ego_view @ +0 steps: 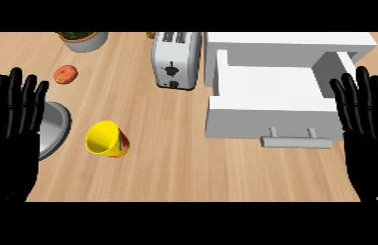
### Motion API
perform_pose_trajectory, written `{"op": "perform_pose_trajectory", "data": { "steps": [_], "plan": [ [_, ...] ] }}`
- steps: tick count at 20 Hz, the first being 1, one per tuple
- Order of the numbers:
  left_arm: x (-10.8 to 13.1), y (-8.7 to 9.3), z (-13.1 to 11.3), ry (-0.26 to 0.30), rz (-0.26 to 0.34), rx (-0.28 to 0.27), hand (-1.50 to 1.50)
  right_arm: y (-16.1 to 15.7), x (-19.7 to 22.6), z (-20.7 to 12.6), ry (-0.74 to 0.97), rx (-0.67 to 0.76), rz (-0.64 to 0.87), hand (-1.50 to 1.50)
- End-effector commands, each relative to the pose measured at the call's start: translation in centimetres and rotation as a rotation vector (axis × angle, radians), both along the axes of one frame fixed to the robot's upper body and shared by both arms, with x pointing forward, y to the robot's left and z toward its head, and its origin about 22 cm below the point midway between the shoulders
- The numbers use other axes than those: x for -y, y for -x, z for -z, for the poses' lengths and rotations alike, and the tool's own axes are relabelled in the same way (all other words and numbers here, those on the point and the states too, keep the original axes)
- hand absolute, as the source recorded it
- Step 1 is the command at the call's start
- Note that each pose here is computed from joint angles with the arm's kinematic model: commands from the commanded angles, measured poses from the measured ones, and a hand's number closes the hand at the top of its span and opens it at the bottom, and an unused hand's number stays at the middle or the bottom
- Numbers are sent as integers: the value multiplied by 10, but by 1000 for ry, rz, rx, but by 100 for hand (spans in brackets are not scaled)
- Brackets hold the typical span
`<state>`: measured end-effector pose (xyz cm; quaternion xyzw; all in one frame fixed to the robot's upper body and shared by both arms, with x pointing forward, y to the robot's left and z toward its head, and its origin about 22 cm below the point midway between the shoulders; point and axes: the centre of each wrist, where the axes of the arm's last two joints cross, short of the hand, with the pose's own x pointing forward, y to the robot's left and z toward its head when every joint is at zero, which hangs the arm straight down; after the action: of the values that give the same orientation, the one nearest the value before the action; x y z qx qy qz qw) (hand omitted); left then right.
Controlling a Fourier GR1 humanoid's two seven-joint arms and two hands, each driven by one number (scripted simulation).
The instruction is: Pick up the cup, place it into the drawer and close the drawer
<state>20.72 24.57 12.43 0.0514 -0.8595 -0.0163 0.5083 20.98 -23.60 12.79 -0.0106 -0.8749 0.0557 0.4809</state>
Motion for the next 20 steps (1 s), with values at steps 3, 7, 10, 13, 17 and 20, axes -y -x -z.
{"op": "perform_pose_trajectory", "data": {
  "steps": [3, 7, 10, 13, 17, 20],
  "plan": [
    [-19, 18, 10, 4, 209, 16, -150, 0, -1, -1, -7, 3, 23, -150],
    [-19, -4, 24, 187, 326, -191, -150, -6, -1, 11, 53, -161, -92, -150],
    [-68, -13, 23, 206, 325, -209, -150, -6, 7, 2, 47, -156, -107, -150],
    [-58, -20, 44, 232, 335, -225, -150, -11, -2, 13, 60, -182, -121, -150],
    [-63, -7, 58, 182, 306, -273, -150, -35, -5, 13, 44, -180, -102, -150],
    [-108, -28, 65, 177, 267, -286, -150, -34, 11, 7, 62, -163, -111, -150]
  ]
}}
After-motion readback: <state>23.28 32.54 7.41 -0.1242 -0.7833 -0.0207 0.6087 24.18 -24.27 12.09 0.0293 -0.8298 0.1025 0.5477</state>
